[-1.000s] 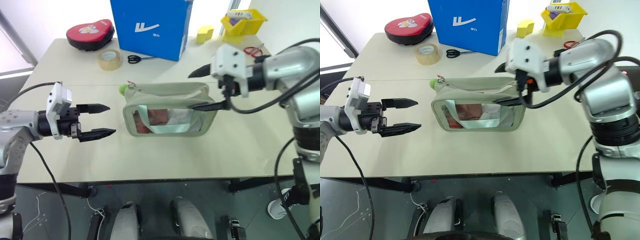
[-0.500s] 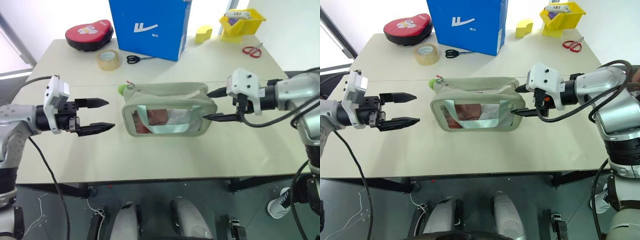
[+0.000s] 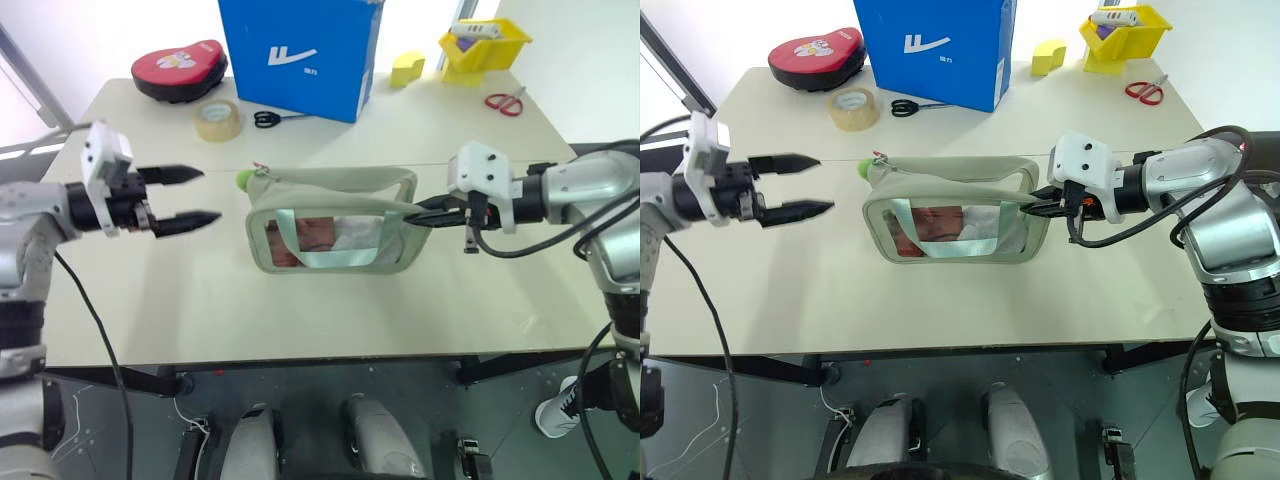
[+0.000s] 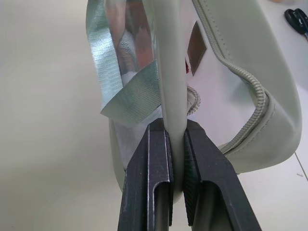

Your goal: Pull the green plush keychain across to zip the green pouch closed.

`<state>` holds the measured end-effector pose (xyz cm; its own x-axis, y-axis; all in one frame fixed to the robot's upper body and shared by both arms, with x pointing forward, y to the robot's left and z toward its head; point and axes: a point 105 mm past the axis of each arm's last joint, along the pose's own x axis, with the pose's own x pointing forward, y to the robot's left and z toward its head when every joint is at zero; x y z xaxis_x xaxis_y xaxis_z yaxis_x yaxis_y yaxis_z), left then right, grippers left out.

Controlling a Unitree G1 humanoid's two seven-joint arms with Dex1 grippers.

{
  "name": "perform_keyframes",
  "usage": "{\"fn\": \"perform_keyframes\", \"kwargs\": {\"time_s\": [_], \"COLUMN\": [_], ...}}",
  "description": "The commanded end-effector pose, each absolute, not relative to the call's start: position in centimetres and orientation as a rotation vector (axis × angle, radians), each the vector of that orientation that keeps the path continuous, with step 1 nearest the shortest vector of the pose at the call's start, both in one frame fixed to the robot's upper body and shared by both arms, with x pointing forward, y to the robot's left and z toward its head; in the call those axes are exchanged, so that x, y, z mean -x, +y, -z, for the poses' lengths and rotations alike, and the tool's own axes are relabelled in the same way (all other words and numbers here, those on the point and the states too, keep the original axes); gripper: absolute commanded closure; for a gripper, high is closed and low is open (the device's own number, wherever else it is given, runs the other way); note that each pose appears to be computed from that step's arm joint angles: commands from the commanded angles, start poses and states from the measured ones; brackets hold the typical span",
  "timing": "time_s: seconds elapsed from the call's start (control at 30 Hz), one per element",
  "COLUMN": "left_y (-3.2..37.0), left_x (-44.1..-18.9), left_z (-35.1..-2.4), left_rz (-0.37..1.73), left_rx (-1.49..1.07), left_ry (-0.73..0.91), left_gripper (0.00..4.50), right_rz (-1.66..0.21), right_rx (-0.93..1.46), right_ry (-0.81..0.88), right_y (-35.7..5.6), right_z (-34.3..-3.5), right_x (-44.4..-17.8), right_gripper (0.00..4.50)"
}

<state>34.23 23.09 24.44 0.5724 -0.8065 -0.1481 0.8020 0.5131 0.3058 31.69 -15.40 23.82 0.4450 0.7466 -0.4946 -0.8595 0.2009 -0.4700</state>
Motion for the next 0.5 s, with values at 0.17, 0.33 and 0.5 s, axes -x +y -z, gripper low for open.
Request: {"fn": "perform_keyframes", "kwargs": {"time_s": [0.17, 0.33, 0.5], "left_y": [22.3, 20.5, 19.2], "left_x": [-38.3, -40.3, -41.1], "left_z": [-24.0, -23.2, -23.3], "left_rz": [0.914, 0.922, 0.949], "left_rx": [-0.477, -0.539, -0.555], "left_ry": [-0.053, -0.052, -0.065], "left_gripper": [0.00, 0.00, 0.25], "right_rz": [-1.143, -1.141, -1.132], "right_rx": [0.801, 0.798, 0.794], "right_ry": [0.115, 0.110, 0.104], "right_y": [-14.8, -14.8, -14.9], "right_z": [-25.0, -25.1, -25.3], "right_x": [-31.4, -31.4, -31.3], "right_gripper": [4.47, 4.47, 4.50]}}
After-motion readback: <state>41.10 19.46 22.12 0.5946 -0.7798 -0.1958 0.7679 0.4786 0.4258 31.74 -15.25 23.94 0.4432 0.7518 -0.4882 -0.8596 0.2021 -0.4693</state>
